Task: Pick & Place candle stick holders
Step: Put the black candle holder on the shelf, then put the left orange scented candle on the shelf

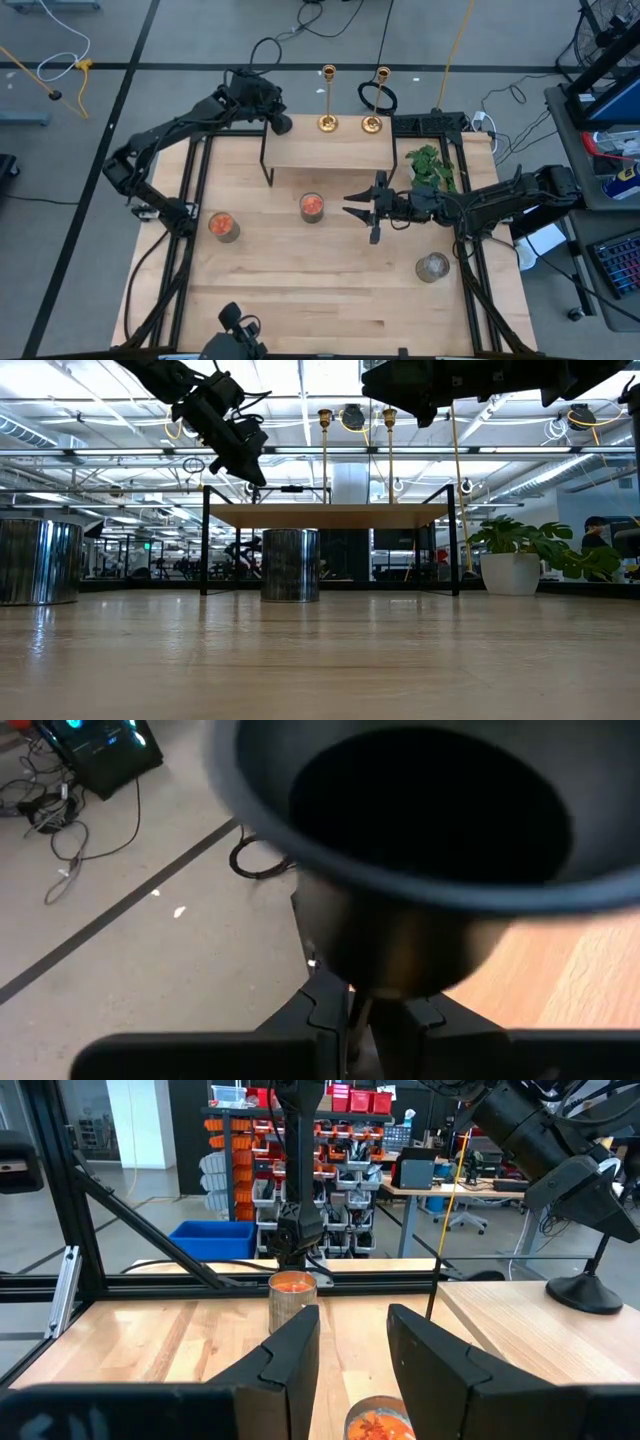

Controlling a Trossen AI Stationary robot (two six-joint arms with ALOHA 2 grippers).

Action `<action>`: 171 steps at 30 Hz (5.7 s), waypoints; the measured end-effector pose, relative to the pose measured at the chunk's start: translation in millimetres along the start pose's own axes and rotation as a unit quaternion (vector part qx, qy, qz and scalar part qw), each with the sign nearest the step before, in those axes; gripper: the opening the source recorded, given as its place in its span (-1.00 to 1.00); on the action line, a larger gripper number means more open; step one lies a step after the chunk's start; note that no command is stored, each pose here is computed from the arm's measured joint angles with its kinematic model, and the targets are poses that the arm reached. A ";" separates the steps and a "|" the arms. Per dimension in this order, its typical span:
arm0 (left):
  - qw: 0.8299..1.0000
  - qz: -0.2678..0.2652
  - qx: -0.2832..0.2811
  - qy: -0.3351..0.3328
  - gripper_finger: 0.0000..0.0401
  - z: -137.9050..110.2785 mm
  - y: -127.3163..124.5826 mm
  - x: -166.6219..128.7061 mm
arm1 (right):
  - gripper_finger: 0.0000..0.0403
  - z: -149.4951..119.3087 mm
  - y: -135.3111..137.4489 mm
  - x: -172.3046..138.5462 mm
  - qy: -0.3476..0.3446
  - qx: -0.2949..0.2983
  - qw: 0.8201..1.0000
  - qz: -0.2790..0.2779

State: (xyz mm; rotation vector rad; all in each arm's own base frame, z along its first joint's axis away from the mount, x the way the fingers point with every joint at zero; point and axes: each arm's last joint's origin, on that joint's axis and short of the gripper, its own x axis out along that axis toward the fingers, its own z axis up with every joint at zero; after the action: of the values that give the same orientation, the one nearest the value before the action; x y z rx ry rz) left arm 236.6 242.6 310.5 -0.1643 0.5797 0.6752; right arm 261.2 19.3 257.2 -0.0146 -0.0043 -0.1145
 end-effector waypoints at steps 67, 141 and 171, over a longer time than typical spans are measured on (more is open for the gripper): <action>0.901 -0.048 -0.060 0.428 0.00 -174.9 -162.8 -149.6 | -0.42 -1.3 0.2 -0.1 0.007 0.001 1.000 0.002; 0.911 -0.166 0.367 0.086 -0.96 -24.3 -201.0 -144.1 | -0.42 3.0 0.1 -0.2 -0.015 0.005 1.000 0.000; 0.928 -0.109 0.294 0.201 -0.87 -2.9 -107.0 -56.6 | -0.42 -6.7 0.2 -0.4 0.034 -0.002 0.999 0.001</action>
State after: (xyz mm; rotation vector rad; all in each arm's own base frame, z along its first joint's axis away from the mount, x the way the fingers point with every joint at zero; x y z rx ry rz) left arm 267.1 128.1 335.3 0.2001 1.1164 0.2264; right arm 260.8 19.5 250.6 -0.0142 0.0635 -0.1130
